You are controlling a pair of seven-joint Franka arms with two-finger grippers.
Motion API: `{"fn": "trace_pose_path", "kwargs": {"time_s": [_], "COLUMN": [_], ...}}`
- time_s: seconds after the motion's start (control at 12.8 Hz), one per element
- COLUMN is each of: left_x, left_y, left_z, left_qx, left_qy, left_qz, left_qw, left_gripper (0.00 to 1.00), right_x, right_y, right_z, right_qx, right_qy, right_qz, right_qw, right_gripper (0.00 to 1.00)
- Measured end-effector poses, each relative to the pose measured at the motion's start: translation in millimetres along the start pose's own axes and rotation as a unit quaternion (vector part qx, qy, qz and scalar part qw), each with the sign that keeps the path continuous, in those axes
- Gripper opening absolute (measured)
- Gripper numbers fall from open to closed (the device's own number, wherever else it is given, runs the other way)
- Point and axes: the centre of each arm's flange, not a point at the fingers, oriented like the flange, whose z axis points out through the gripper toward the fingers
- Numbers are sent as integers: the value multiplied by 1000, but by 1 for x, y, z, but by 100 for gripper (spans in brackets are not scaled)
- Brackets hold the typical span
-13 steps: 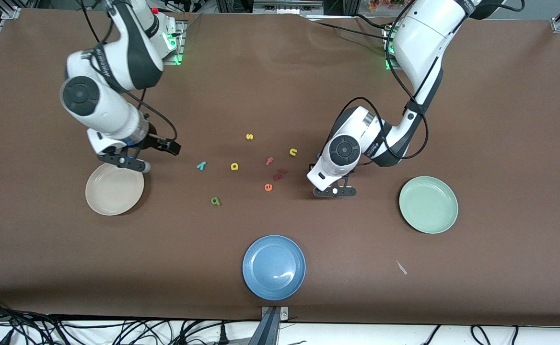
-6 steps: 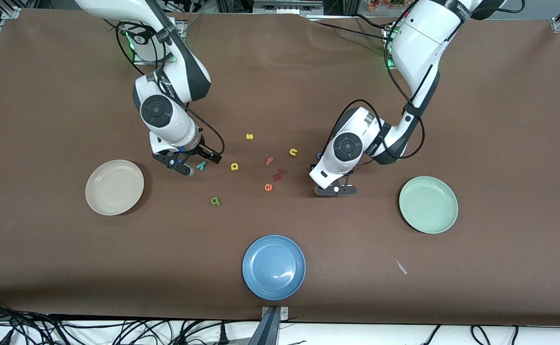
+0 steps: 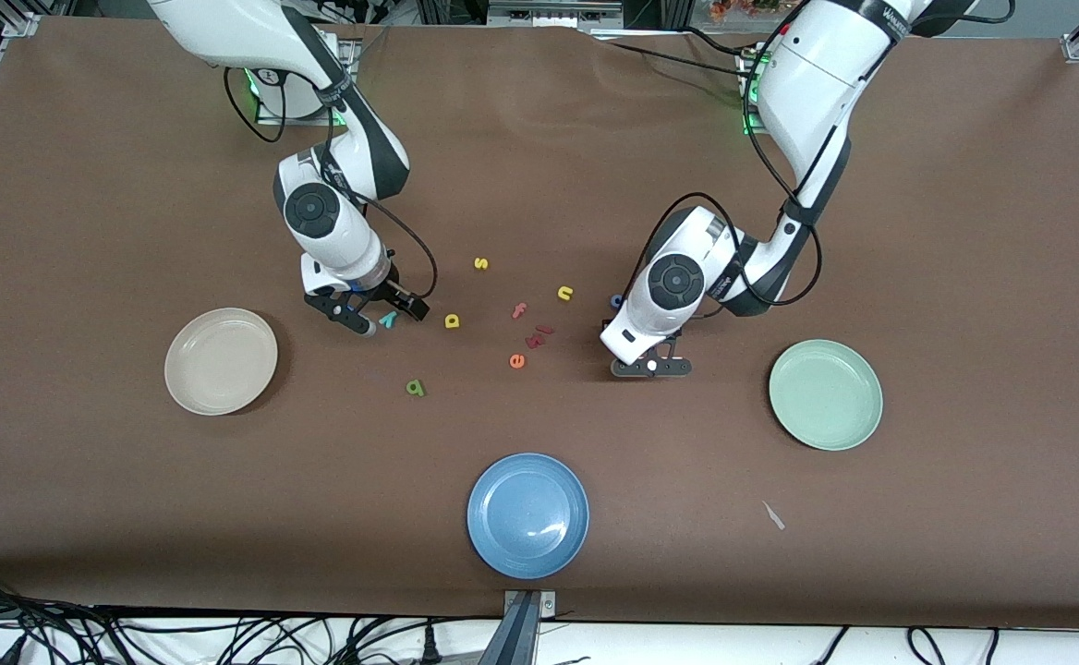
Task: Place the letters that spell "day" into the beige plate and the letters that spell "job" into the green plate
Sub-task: 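Drop the b on the green plate while the right gripper grasps the cyan y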
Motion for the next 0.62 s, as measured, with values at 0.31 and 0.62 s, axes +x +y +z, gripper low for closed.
{"fn": "trace_pose_path", "kwargs": {"time_s": [0.31, 0.62], "left_x": [16, 67], "left_y": [-31, -164], "left_z": [-43, -83], "left_qx": [14, 45], "left_qy": [-9, -13], "left_qz": [3, 62], "left_qw": [1000, 997], "left_gripper": [28, 28], "right_x": [8, 12], "right_y": [10, 16], "right_z": [20, 27], "right_qx": [-7, -12], "right_qy": [0, 0], "right_qz": [10, 13], "right_qw": [1000, 1000], "right_gripper": [98, 88]}}
